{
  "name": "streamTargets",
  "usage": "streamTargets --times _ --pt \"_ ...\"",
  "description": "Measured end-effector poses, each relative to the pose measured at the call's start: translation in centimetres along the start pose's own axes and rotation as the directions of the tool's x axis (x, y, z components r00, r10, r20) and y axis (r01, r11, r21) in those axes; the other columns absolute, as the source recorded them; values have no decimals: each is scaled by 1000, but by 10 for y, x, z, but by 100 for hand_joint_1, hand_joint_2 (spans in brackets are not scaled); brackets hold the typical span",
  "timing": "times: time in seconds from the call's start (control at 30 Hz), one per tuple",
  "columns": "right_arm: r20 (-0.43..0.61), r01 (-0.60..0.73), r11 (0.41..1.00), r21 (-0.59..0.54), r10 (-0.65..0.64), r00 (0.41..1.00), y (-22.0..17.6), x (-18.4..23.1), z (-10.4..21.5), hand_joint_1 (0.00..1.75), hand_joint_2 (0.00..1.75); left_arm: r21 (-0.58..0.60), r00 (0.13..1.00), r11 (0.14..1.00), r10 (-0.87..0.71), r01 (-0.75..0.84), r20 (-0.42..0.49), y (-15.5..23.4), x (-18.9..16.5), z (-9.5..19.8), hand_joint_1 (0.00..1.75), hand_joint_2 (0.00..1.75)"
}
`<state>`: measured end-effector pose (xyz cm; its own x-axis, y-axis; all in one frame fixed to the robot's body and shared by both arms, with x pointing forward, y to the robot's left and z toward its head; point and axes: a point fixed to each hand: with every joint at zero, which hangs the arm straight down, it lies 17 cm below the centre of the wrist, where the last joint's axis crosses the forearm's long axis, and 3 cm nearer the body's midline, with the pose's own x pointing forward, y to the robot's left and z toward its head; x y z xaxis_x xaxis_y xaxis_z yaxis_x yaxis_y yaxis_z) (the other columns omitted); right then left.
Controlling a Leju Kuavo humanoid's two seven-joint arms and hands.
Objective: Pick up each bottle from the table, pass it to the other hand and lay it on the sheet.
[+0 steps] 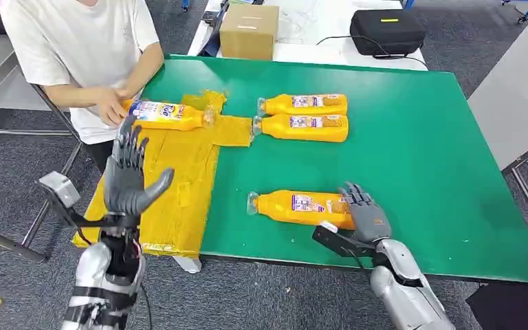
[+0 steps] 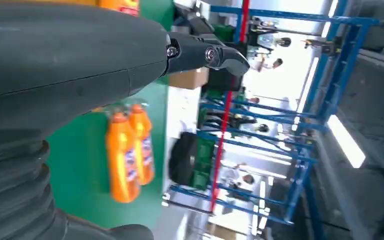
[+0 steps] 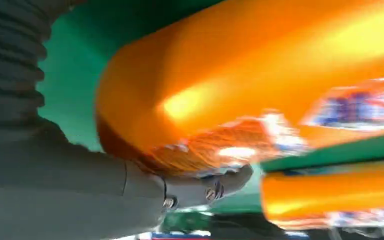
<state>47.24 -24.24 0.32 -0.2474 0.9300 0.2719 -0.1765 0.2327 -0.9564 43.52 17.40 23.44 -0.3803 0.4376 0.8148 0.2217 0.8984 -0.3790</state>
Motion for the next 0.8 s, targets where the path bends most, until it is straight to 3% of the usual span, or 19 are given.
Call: streamTargets --times 0.3,0.8 --pt "-43 -16 999 48 18 999 4 -15 -4 0 175 -10 999 999 -33 33 1 -7 -1 18 0 175" --pt "18 24 998 64 -25 1000 6 -1 -27 0 175 -48 999 998 -49 49 21 -20 0 9 0 175"
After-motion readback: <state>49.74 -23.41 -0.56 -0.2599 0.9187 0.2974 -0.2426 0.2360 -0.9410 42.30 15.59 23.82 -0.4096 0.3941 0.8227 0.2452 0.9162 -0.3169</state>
